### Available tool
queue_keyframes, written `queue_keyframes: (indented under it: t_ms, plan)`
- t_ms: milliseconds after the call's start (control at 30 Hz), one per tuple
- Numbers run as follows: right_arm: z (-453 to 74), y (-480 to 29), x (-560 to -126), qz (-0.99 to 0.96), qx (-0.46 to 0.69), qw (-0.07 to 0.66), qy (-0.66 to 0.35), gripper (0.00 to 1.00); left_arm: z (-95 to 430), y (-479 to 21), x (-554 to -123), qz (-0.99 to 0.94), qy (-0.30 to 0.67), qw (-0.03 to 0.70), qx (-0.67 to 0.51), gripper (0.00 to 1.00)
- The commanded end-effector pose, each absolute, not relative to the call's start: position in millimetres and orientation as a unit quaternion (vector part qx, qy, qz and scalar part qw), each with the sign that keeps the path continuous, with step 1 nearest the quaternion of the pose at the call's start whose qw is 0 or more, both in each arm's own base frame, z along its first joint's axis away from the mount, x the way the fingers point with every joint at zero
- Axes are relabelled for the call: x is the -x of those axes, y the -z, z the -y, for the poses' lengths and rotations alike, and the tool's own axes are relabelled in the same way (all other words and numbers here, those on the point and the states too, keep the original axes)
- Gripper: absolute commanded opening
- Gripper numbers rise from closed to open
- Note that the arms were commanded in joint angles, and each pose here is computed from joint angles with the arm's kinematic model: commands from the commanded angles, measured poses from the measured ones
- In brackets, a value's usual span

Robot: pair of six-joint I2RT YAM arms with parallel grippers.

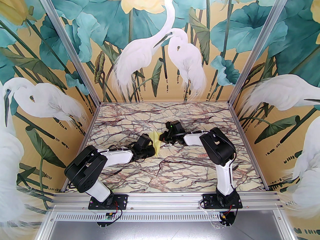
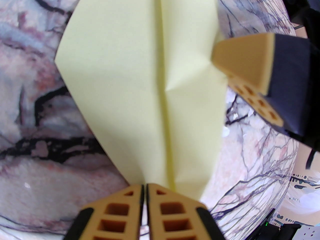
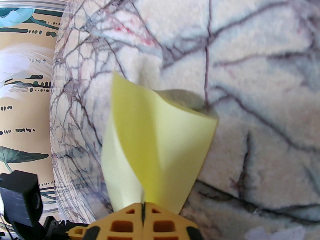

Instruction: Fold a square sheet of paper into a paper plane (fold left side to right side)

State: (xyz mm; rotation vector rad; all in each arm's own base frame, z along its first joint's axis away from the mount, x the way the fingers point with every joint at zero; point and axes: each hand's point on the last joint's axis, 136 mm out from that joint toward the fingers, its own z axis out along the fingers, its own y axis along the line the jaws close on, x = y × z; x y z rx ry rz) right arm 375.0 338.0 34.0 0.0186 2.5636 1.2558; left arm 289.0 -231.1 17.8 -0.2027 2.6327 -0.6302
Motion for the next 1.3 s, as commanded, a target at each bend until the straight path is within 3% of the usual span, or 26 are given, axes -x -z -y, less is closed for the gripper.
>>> queue_keyframes:
  t_ms: [0, 1267]
  plan:
    - [-334, -40, -381, -0.890, -0.003, 0.159, -0.427, 0.00, 221, 8, -272, -0.965, 0.185, 0.175, 0.062, 0.13]
    - [-331, -10, -382, -0.907, 0.060, 0.135, -0.395, 0.00, 224, 9, -272, -0.967, 0.179, 0.172, 0.053, 0.13]
